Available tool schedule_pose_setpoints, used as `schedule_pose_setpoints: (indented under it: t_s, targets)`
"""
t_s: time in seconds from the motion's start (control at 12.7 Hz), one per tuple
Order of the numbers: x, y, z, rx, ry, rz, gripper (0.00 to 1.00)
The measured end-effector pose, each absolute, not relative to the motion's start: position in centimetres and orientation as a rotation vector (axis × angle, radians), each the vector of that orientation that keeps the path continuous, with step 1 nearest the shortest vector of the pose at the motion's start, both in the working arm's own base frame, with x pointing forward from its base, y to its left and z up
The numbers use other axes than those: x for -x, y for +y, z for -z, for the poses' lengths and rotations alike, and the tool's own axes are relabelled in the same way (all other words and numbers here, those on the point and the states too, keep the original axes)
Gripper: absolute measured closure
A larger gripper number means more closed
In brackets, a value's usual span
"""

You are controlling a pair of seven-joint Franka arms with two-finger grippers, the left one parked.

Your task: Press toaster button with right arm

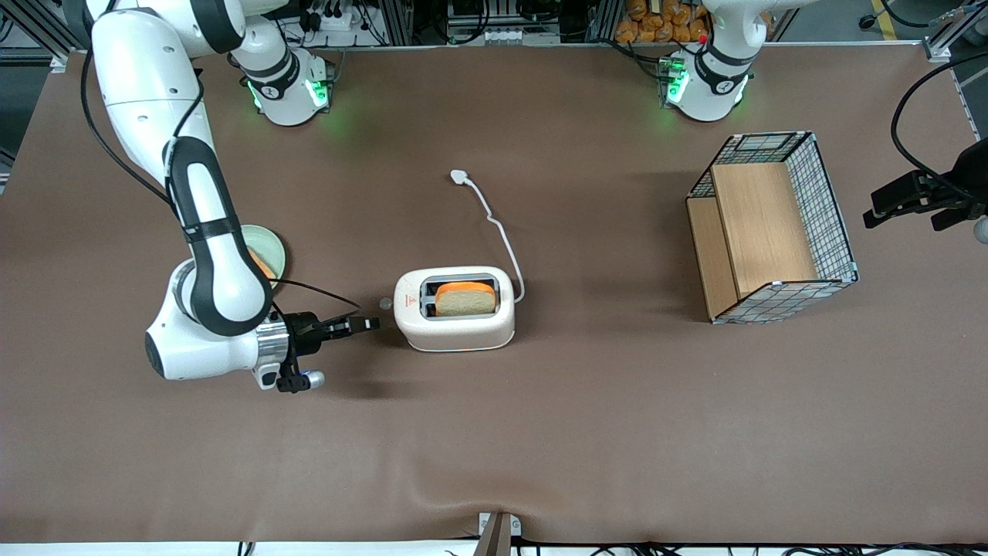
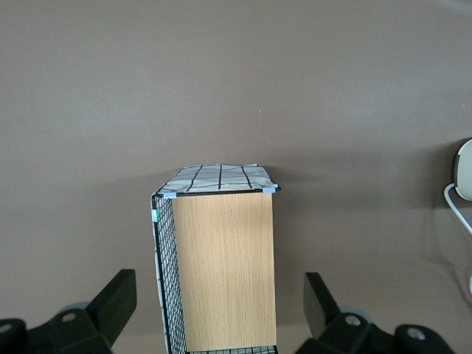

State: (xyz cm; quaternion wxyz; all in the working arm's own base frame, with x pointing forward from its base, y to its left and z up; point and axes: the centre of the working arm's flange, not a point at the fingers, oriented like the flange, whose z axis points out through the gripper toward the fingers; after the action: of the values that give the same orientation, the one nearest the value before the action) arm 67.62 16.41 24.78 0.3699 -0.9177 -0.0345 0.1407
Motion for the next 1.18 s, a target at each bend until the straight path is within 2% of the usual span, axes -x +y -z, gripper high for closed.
schedule_pose_setpoints:
  t_s: [0.24,0.39,0.87,1.18]
  targets:
    - [-68.1,15.1,-26.4,2.414,-0.127,-0.335,0.22]
    - [-68.3,14.5,-28.2,2.478,-0.179,-0.316,0.01]
    - [-68.1,10.5,-35.8,2.685,-0.300,-0.232,0.00]
    - [-67.2,7.8,-40.0,2.788,-0.347,-0.229,0.00]
